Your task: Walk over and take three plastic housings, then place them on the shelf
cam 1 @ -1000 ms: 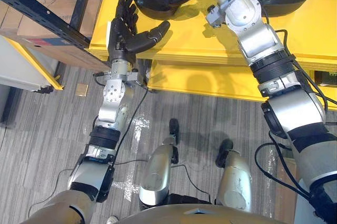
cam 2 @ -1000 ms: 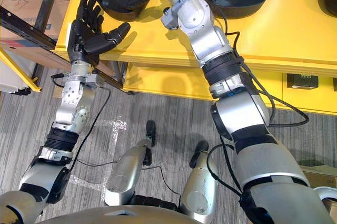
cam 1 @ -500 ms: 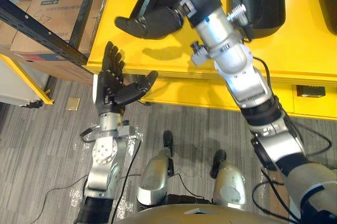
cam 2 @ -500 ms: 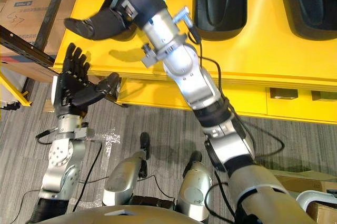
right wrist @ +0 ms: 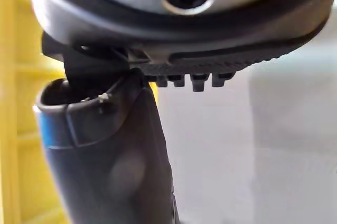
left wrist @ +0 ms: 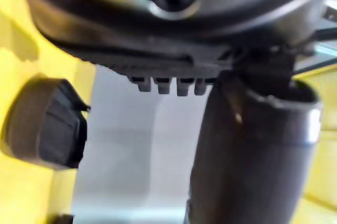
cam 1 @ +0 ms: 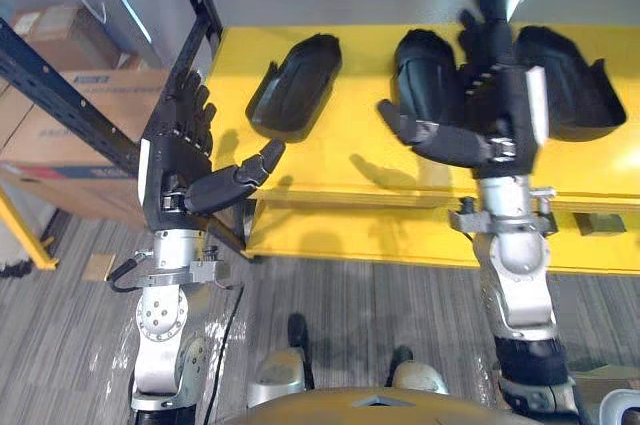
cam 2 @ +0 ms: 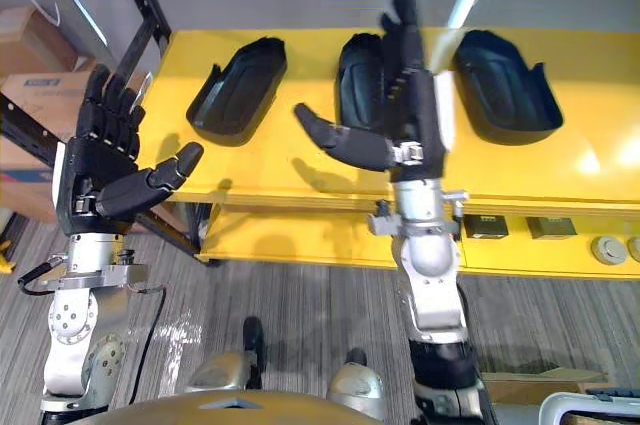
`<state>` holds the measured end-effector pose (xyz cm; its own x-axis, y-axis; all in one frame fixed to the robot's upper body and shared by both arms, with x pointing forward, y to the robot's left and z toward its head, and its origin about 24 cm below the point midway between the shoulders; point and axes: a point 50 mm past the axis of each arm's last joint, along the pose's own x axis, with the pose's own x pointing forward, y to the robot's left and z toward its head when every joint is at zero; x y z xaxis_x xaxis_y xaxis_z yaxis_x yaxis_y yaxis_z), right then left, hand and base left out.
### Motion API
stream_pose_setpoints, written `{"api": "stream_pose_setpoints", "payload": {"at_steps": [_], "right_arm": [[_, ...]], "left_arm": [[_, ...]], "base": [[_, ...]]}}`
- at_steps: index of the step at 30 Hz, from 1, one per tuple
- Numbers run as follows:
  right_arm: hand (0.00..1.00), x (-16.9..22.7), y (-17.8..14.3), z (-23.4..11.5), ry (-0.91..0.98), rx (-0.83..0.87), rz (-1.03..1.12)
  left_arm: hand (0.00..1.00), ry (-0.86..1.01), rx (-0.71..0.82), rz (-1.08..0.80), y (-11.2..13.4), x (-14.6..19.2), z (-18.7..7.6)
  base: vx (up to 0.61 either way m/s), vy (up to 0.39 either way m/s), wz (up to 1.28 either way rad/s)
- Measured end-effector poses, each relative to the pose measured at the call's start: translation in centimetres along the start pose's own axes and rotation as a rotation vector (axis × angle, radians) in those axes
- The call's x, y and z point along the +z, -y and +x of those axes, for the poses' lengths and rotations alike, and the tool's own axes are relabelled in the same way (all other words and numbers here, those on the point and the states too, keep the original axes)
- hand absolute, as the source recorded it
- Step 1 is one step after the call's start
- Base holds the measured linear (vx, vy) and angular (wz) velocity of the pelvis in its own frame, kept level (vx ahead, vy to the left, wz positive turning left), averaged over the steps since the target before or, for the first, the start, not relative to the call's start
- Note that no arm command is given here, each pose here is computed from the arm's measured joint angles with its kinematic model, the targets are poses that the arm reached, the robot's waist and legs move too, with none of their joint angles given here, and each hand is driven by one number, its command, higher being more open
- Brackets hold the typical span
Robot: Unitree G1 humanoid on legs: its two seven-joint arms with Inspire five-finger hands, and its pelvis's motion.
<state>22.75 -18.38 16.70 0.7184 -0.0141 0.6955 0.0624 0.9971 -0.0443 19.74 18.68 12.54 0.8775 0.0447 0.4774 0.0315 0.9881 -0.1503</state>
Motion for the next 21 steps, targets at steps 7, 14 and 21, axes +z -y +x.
{"api": "stream_pose_setpoints", "payload": {"at_steps": [7, 14, 21], "right_arm": [[1.00, 0.2, 3.6, -2.6, -0.048, -0.227, -0.106], [1.00, 0.6, 5.7, -3.4, -0.066, -0.284, -0.196], [1.00, 0.8, 5.7, -2.6, -0.054, -0.170, -0.158]], "left_arm": [[1.00, -0.007, -0.133, -0.069, 0.2, 0.1, 1.1], [1.00, -0.121, -0.057, -0.090, -1.4, -2.9, 5.3], [1.00, -0.114, 0.159, -0.061, -4.1, -3.4, 11.4]], "base": [[-0.02, 0.010, -0.40], [-0.02, -0.004, -0.40], [-0.01, 0.005, -0.32]]}}
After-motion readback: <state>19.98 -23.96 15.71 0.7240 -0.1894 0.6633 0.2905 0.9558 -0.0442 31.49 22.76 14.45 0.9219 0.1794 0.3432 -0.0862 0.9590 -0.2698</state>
